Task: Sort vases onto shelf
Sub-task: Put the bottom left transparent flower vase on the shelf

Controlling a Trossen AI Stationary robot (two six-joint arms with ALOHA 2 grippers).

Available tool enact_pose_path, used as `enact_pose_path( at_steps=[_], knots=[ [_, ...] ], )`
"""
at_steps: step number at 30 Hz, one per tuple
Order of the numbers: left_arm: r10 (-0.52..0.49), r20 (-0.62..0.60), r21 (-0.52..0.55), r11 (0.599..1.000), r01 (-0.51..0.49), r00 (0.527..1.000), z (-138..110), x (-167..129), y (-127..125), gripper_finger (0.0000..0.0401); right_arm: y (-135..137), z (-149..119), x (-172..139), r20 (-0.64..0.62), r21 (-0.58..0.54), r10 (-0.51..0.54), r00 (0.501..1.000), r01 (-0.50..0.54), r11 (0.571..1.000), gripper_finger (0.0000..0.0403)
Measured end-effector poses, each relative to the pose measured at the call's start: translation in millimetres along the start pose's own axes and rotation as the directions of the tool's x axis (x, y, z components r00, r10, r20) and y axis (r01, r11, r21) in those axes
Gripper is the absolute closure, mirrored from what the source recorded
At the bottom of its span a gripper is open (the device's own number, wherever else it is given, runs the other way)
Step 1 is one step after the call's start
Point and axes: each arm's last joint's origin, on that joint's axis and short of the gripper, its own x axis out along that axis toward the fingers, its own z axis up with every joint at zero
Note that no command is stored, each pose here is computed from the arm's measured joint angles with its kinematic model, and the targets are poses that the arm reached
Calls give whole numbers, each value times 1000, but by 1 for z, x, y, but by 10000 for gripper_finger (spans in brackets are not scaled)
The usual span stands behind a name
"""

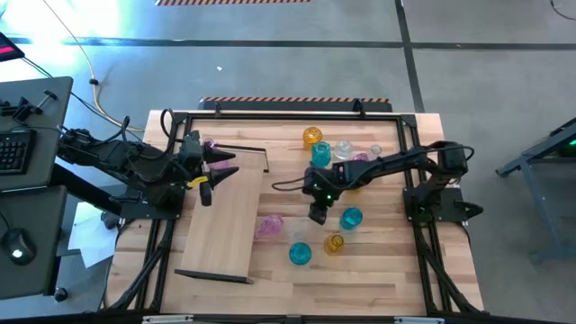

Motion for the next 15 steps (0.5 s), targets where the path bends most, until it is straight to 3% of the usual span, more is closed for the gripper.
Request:
enact_pose_path(
  at_steps=[7,15],
  knots=[
    [5,-22,9,1000,-4,1000,-2,0,1,231,0,1,1,25,-19,-32,999,32,999,234],
    [-79,-114,-44,996,74,990,-10,0,0,231,10,-3,2,-40,-112,111,993,-115,987,233]
  ],
)
